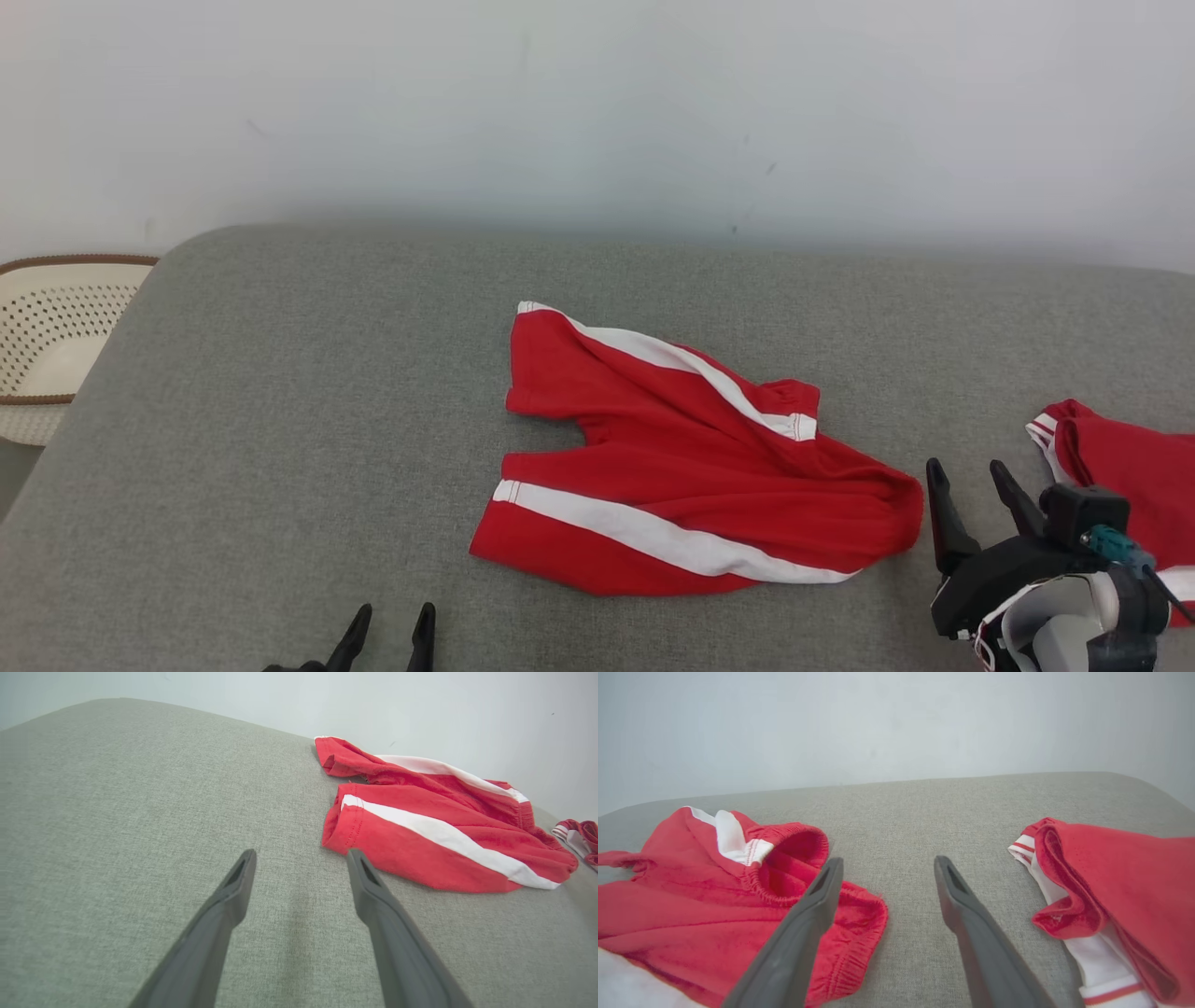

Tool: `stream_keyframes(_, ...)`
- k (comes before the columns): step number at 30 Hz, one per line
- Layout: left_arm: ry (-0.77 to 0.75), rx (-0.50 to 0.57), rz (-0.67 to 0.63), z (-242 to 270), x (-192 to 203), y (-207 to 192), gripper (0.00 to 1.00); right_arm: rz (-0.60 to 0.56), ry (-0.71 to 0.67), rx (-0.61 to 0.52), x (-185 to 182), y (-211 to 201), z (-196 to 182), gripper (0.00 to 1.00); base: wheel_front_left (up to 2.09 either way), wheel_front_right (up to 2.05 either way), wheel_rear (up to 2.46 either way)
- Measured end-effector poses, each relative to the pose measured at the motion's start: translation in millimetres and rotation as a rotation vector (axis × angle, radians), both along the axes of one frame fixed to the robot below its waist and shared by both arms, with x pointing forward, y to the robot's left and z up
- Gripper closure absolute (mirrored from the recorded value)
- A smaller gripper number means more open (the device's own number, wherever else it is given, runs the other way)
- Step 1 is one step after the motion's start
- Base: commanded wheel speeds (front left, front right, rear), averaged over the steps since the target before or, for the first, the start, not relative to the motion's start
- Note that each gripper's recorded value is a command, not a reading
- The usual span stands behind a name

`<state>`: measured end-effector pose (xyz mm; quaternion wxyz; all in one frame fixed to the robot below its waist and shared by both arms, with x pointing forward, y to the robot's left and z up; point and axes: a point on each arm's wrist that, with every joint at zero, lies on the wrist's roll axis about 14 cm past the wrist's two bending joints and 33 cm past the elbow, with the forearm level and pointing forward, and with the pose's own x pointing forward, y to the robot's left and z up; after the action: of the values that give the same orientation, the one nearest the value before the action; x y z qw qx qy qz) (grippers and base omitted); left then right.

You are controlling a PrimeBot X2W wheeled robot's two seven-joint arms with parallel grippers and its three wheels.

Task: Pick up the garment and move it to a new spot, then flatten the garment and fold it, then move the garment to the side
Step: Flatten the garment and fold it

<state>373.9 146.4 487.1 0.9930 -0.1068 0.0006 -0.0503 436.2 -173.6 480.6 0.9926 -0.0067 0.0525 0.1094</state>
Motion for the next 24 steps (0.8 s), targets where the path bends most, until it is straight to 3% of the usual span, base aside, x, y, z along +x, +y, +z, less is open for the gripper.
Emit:
stream_keyframes(4, -0.04, 0.039, 0.03, 11.5, -1.6, 7.2, 0.0, 0.015, -0.06, 0.03, -12.9, 10.8, 12.5, 0.0, 0.0, 0.0, 0.0)
stream_keyframes(17, -0.105, 0.095, 0.028, 29.6, -0.2, -1.2, 0.0, -0.027, -0.05, 0.059, -57.8, 4.7, -3.2, 0.0, 0.0, 0.0, 0.0)
stream_keyframes(24, -0.103, 0.121, 0.004, 27.3, 0.7, -10.4, 0.0, -0.055, -0.059, 0.064, -64.5, -2.7, -2.3, 0.0, 0.0, 0.0, 0.0)
